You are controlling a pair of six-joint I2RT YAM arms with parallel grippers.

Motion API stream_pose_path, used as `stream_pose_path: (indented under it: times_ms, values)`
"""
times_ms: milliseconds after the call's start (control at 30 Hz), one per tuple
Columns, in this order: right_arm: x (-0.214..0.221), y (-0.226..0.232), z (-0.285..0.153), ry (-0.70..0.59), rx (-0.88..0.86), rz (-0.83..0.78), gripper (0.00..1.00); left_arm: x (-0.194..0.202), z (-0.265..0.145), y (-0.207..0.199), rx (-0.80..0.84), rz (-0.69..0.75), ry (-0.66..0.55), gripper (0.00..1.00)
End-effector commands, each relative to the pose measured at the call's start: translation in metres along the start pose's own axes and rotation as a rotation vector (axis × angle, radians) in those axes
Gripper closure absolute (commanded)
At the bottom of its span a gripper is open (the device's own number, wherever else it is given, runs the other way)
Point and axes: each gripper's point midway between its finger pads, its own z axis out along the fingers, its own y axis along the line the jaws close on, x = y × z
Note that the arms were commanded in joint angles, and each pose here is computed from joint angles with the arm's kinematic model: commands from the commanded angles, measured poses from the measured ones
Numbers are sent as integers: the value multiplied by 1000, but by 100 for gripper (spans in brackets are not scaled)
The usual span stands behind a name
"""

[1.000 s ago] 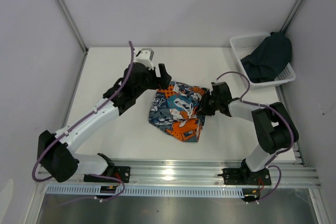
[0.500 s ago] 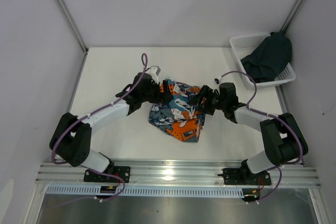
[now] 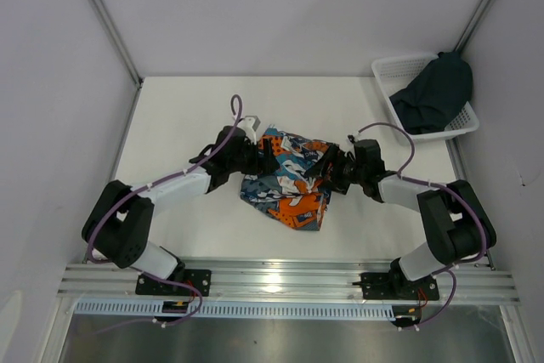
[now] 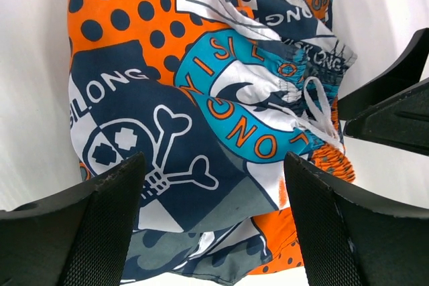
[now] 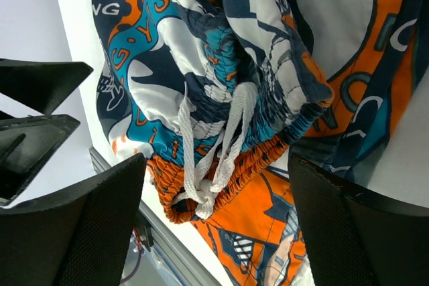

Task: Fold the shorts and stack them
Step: Fold the shorts

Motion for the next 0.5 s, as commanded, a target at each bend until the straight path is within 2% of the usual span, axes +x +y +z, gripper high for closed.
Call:
stream_pose_path:
  times_ms: [0, 167, 467]
  values:
    - [0, 1, 6, 4, -6, 4, 13, -3, 5, -4, 20, 43, -23, 15]
    - [3, -1, 14, 1, 10, -14, 16, 4, 7, -11, 1, 118, -22, 18]
    - [-3, 15, 32, 10, -41, -16, 25, 11, 7, -33, 29, 237, -29, 33]
